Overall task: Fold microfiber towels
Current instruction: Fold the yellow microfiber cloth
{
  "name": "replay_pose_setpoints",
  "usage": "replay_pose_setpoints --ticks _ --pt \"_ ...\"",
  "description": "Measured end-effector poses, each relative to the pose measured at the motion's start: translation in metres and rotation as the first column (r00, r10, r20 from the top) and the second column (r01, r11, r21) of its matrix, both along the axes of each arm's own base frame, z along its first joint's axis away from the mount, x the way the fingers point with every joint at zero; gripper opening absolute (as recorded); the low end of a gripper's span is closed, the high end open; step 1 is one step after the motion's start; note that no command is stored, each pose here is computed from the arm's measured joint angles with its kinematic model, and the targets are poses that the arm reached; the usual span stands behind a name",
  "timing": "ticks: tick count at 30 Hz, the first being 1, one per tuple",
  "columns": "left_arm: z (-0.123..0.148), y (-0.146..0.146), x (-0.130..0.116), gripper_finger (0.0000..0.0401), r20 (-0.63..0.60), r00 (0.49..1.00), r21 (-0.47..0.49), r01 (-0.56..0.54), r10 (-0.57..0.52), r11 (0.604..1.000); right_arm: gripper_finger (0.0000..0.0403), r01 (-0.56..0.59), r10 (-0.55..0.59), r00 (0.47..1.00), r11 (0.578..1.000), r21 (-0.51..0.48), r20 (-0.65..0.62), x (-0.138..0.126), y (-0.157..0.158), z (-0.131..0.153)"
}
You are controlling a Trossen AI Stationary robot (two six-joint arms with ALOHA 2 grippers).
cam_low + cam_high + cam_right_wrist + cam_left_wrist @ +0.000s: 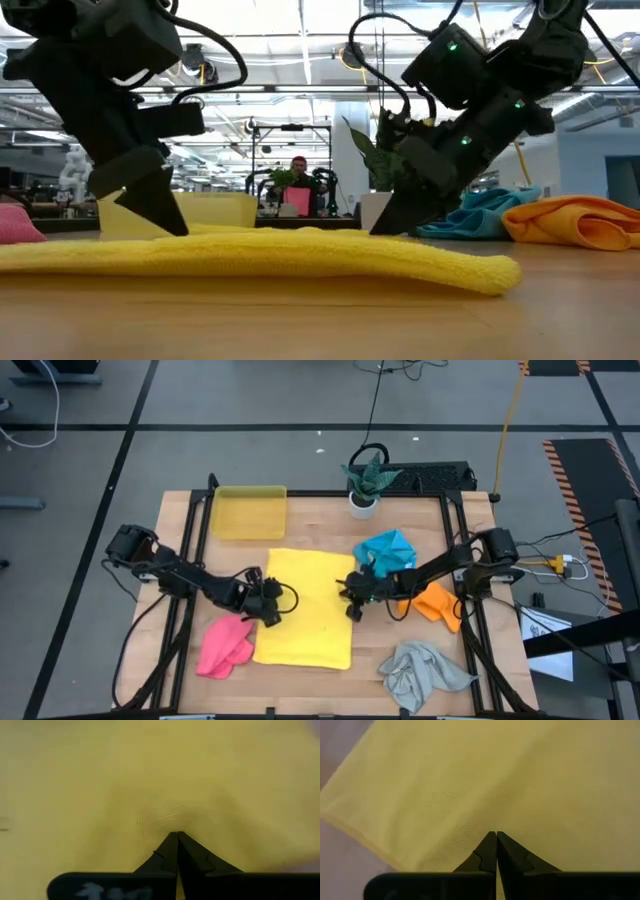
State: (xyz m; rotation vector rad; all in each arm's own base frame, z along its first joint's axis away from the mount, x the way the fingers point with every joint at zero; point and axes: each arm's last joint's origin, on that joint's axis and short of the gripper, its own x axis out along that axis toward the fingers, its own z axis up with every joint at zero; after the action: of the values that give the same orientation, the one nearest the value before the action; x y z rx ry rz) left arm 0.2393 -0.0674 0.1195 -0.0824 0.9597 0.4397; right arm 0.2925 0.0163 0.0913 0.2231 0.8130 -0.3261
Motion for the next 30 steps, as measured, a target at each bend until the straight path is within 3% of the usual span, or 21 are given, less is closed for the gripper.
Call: replay_pose_setpoints --ticks 4,6,9,14,19,24,30 --pt "0.001 -0.007 -0.002 0.0005 0.030 1.000 0.042 0.005 -0.006 0.999 0.0000 0.072 -0.080 0.996 0.986 -0.152 -0.049 -0.009 -0.016 0.012" --pt "0.003 -0.013 -0.001 0.0010 0.063 0.998 0.061 0.021 -0.024 0.998 0.0000 0.059 -0.066 0.997 0.984 -0.168 -0.037 -0.012 -0.017 0.022" --pt "0.006 -0.026 0.000 0.0012 0.107 0.988 0.082 0.103 -0.112 0.991 0.0000 -0.011 0.018 0.999 0.987 -0.163 0.044 -0.011 -0.005 0.042" --pt "0.013 -0.046 0.003 0.0004 0.193 0.948 0.091 0.241 -0.254 0.966 0.0000 -0.168 0.178 0.981 0.977 -0.128 0.071 -0.013 0.029 0.045" --pt "0.017 -0.071 -0.003 0.0012 0.202 0.858 0.086 0.465 -0.473 0.881 0.0000 -0.299 0.309 0.948 0.947 -0.116 0.073 -0.016 0.066 0.036" --pt "0.019 -0.100 -0.016 0.0005 0.251 0.755 0.056 0.614 -0.606 0.788 0.0000 -0.415 0.423 0.886 0.906 -0.084 0.189 -0.013 0.096 0.031" --pt "0.022 -0.133 -0.026 0.0073 0.345 0.621 0.182 0.692 -0.704 0.699 0.0000 -0.470 0.483 0.788 0.873 -0.133 0.383 -0.009 0.119 0.043"
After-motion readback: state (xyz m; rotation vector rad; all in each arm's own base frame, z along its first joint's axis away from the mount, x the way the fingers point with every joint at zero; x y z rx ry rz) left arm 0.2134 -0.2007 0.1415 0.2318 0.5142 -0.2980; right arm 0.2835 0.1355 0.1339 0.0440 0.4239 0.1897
